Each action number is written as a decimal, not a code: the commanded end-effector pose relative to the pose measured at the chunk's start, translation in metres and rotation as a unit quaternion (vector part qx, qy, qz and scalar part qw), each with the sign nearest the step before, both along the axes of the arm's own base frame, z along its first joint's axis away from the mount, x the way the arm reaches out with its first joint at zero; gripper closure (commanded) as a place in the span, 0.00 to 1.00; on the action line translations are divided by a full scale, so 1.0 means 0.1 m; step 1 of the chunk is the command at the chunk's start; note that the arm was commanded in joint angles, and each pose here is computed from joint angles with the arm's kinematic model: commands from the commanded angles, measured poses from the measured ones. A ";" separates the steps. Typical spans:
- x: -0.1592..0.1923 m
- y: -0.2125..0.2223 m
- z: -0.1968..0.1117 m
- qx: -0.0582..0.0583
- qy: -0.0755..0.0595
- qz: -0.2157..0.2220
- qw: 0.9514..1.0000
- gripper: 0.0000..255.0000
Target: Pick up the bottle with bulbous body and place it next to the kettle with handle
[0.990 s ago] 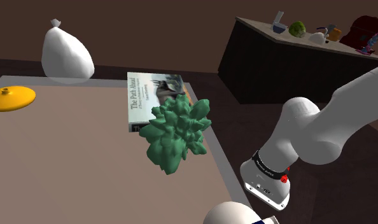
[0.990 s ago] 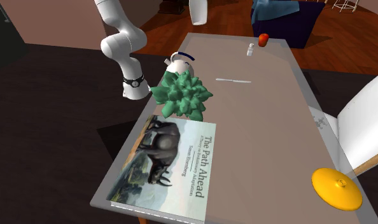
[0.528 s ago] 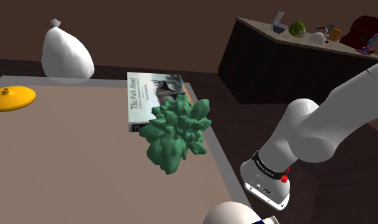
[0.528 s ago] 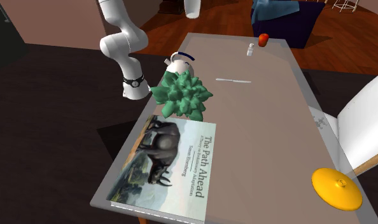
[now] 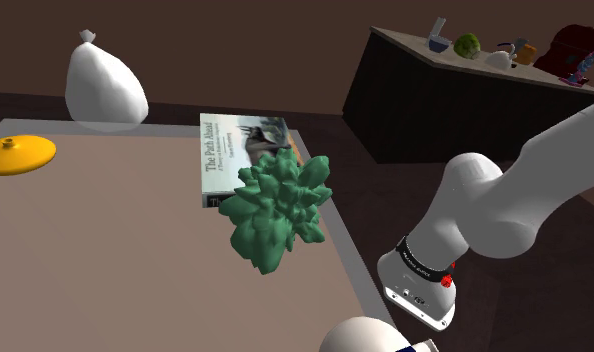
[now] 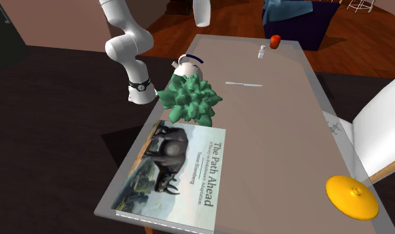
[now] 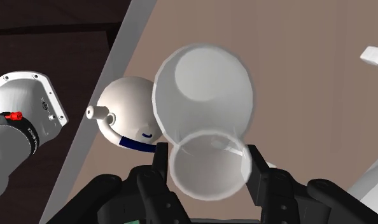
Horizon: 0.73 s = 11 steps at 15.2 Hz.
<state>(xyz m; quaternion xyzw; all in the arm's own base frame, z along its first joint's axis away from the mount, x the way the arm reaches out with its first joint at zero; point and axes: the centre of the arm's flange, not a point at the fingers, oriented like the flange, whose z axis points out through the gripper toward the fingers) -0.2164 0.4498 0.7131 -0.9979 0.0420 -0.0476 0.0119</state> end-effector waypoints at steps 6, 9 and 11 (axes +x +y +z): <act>0.01 0.00 -0.38 0.001 0.000 0.000 1.000 1.00; 0.01 0.00 -0.54 0.001 0.000 0.000 1.000 1.00; 0.01 0.00 -0.64 0.001 0.000 0.000 1.000 1.00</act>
